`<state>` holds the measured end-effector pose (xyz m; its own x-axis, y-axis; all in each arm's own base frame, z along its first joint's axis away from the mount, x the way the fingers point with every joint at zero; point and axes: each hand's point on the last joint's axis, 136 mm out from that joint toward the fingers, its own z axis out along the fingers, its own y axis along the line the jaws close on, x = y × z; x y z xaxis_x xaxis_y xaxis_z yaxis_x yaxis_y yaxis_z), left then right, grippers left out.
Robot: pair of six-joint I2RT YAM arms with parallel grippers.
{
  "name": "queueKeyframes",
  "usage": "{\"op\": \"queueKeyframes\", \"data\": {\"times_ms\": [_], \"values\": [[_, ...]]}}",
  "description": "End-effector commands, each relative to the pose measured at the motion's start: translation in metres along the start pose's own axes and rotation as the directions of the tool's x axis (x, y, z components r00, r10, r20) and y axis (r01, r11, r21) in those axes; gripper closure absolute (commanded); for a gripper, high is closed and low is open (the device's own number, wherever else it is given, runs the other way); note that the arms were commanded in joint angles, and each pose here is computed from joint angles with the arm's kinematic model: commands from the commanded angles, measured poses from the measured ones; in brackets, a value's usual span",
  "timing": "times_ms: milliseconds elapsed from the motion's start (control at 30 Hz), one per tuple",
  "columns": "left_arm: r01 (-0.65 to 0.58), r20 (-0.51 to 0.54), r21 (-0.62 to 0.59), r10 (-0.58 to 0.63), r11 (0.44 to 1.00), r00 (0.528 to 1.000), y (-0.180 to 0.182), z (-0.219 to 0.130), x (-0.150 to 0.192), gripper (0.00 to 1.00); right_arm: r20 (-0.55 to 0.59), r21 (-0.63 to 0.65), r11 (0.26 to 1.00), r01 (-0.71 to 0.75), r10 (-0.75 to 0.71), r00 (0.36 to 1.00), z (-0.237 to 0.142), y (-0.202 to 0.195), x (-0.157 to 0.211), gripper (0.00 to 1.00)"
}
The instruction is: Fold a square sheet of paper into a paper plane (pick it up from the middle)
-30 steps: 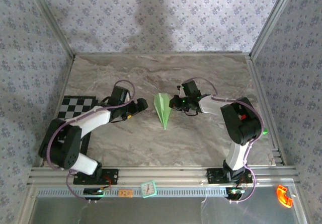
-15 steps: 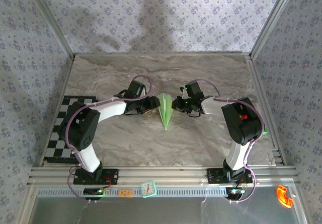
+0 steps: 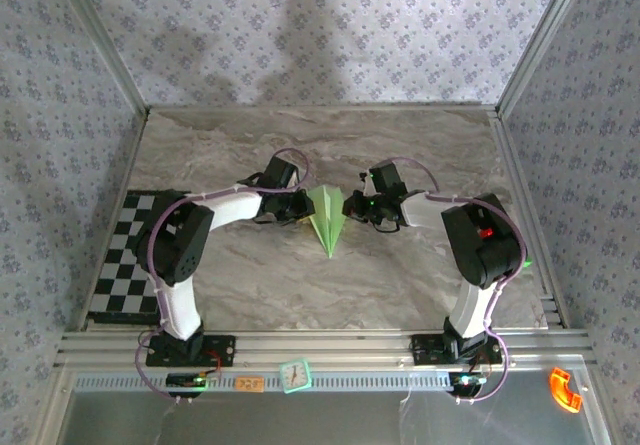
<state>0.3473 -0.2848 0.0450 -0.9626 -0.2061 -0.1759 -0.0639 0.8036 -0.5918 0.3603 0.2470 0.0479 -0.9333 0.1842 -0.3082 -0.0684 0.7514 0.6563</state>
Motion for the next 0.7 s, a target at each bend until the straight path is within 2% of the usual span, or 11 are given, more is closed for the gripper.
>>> {"op": "queueKeyframes", "data": {"times_ms": [0, 200, 667], "values": [[-0.013, 0.032, -0.006, 0.013, 1.0, 0.999, -0.003, -0.011, -0.006, 0.89, 0.036, -0.012, 1.0, -0.005, 0.006, 0.999, -0.011, 0.003, -0.007, 1.0], [-0.032, 0.098, 0.049, 0.028, 0.998, 0.995, -0.008, -0.027, -0.014, 0.91, 0.076, -0.013, 1.0, -0.019, 0.02, 0.997, -0.018, -0.002, -0.014, 1.0], [0.029, 0.061, 0.103, -0.036, 0.994, 0.997, 0.001, -0.011, -0.011, 0.85, 0.038, -0.017, 0.999, -0.033, 0.033, 0.999, -0.004, -0.01, -0.007, 1.0]]}}
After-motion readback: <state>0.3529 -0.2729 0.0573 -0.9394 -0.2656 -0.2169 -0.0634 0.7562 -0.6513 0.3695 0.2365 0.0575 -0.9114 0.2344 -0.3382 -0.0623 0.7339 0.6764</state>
